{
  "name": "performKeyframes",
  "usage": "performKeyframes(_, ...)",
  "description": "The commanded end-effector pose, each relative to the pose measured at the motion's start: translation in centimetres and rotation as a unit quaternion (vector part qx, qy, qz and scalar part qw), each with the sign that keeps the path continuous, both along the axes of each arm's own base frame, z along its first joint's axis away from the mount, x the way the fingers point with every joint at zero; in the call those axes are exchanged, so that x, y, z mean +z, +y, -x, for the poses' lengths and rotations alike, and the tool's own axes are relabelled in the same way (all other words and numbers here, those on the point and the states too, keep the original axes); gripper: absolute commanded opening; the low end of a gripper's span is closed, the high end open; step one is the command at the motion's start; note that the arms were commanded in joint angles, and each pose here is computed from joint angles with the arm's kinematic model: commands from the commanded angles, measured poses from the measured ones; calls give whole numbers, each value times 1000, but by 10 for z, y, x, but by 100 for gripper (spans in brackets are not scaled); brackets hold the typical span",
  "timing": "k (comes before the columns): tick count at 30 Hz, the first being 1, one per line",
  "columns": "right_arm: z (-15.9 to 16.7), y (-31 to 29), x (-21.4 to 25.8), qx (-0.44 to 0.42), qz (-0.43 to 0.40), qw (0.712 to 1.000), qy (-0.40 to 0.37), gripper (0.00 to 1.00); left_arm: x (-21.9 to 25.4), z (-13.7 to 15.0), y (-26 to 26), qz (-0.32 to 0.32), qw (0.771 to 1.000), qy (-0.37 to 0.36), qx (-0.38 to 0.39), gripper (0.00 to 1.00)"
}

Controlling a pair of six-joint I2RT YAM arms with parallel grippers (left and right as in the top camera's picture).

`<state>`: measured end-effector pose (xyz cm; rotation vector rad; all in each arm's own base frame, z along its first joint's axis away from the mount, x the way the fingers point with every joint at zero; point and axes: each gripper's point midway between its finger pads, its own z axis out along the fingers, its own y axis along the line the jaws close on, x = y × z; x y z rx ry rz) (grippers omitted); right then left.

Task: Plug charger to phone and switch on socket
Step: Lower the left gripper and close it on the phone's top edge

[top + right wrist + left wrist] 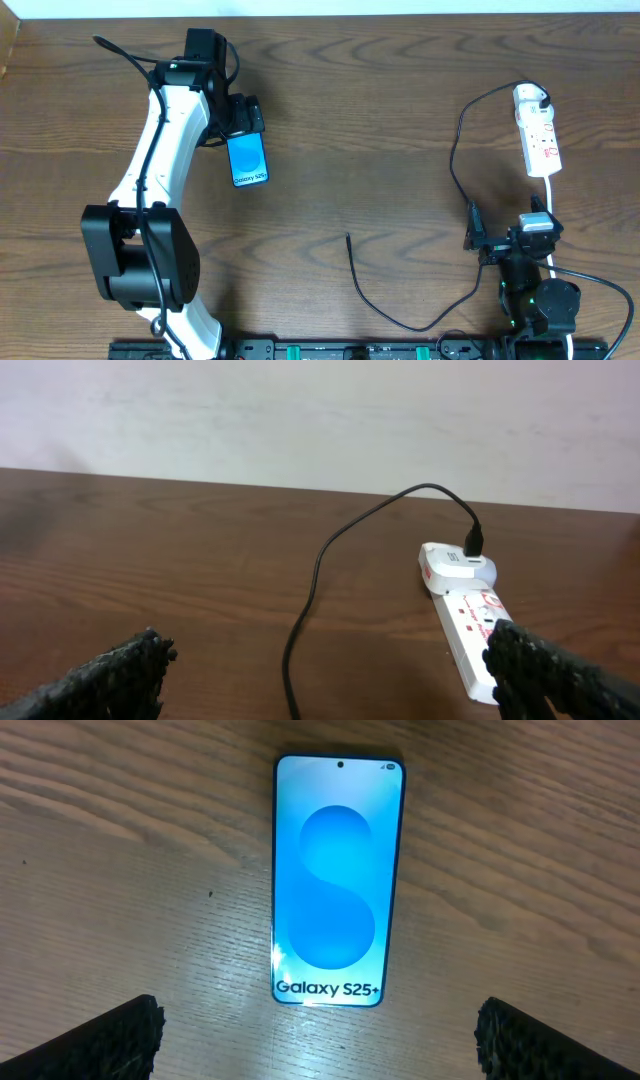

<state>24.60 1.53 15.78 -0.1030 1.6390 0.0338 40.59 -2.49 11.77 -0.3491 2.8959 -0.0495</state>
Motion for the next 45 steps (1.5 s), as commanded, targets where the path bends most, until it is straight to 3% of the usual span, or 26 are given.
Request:
performKeyframes(1,0,2,0,6,5,1000,-2,99,6,-5,0,-1,1000,-9,1,100)
performKeyframes(13,0,2,0,6,5,1000,-2,99,12,-4,0,0,1000,-6,3,100)
performKeyframes(19,0,2,0,6,5,1000,-2,99,18,-10,1,-8,999,44,-1,100)
performKeyframes(28,0,2,0,6,5,1000,-2,99,-11,-26,-1,-5,996,86,20,100)
performKeyframes(37,0,2,0,6,5,1000,-2,99,-15,-34,-1,-5,997,72,20,100)
performKeyframes(45,0,2,0,6,5,1000,-2,99,-33,-28,-1,-6,996,86,20,100)
